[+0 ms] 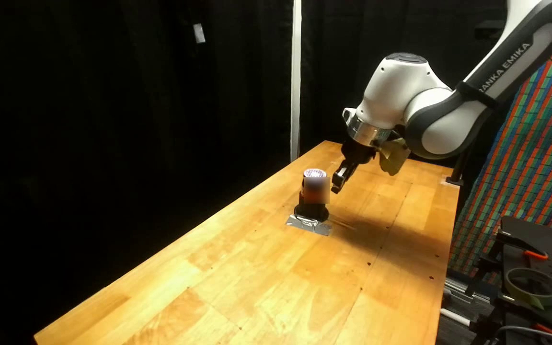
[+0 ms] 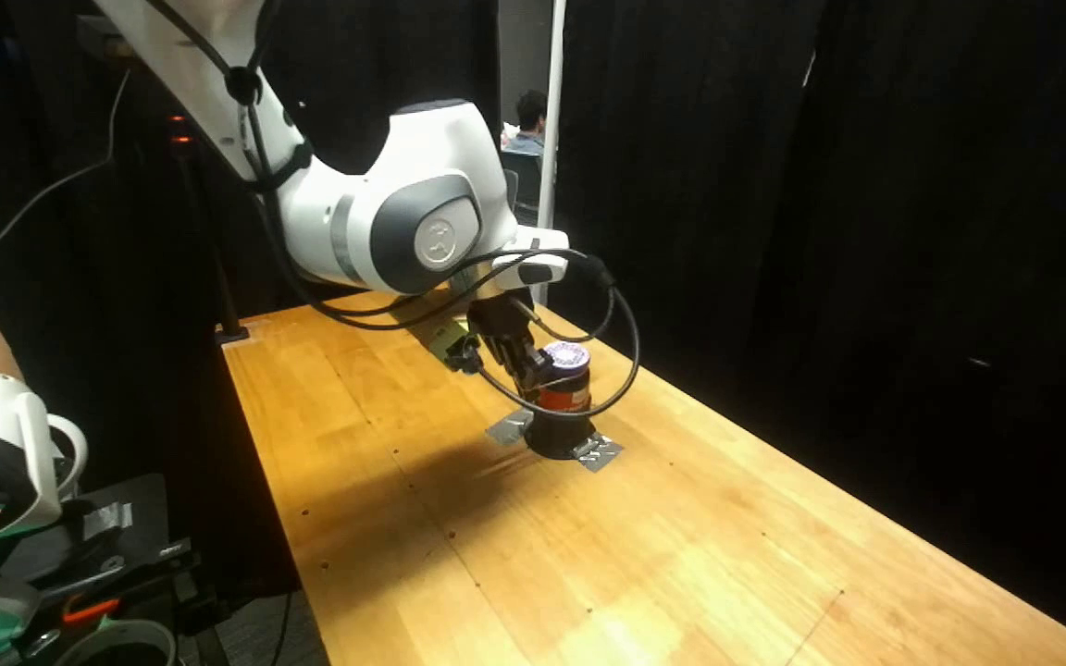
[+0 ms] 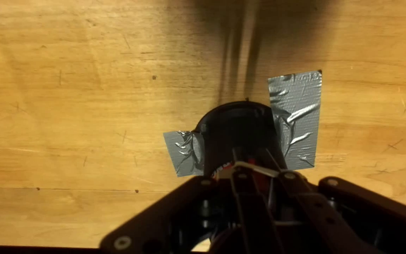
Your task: Put the rubber band on the jar.
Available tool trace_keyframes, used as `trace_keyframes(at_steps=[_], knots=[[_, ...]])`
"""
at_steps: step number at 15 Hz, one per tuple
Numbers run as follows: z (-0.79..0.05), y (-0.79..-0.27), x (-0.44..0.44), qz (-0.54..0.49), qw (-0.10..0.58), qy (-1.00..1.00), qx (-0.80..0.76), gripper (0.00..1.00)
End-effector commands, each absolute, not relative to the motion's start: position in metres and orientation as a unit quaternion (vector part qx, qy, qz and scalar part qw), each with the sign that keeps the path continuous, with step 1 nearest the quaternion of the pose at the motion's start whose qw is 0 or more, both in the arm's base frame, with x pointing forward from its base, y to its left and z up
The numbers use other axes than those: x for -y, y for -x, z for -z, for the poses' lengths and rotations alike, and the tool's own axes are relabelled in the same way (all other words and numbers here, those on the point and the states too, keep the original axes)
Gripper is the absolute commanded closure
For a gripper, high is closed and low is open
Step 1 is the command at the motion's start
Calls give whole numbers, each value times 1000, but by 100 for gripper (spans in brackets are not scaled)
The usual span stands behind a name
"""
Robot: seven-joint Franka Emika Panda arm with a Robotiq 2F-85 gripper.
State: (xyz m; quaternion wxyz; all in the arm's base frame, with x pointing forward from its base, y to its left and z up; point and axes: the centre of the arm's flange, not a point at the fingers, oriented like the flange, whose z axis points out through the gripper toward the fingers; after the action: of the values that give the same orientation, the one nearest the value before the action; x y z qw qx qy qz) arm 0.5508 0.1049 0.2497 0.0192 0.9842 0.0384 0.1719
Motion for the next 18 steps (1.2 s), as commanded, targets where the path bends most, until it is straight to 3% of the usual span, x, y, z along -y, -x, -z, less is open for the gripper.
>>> trace_keyframes(at_steps=[1,18], knots=[[-250,-507,-99,-226,25,-974,-24,87],[-243,-450,-106,-352,-31,-935,-26,87]])
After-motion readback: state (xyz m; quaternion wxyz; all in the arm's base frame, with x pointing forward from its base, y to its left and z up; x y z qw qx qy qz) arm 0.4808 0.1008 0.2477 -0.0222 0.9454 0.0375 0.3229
